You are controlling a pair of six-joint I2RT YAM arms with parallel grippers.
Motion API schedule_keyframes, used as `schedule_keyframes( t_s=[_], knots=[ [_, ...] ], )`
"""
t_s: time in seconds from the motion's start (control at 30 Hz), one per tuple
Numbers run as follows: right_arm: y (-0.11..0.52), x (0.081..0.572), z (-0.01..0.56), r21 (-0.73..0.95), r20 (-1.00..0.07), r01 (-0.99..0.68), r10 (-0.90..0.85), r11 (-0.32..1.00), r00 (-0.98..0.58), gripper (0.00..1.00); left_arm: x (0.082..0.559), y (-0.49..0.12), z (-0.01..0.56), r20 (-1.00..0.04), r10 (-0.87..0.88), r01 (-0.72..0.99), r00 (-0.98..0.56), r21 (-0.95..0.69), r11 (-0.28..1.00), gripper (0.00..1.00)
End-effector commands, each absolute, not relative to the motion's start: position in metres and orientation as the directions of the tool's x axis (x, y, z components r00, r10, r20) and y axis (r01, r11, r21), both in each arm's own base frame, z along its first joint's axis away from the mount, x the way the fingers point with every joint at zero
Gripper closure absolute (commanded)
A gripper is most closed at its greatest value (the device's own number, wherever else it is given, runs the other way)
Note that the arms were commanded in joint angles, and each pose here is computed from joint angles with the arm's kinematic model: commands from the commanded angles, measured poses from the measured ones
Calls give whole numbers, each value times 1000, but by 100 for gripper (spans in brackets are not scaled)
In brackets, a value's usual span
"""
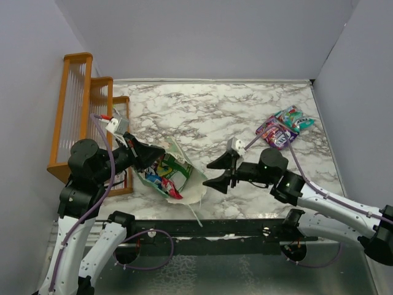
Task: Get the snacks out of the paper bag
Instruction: Take out the snack from the paper bag.
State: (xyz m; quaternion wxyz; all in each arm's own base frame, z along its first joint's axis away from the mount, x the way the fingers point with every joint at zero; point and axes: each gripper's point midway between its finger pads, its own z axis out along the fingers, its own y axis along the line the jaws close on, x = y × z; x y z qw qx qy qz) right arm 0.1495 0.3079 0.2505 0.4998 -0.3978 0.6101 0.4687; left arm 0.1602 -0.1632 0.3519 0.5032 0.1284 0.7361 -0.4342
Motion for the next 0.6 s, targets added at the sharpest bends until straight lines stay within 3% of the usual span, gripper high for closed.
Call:
schedule_keyframes(
  t_s=[0.0, 0.27, 0.57],
  knots=[
    [335, 132, 270, -83, -997, -982, -26, 168, 80, 37, 159, -174, 368, -850, -282, 682, -444, -525, 509, 100],
    [385, 102, 263, -320, -946, -946, -76, 48, 316, 37, 160, -177, 369, -840, -290, 682, -459, -542, 492, 100],
    [428, 116, 223, -410, -895, -906, -234, 101, 379, 37, 159, -176, 369, -833, -302, 674, -464, -553, 491, 100]
  ],
)
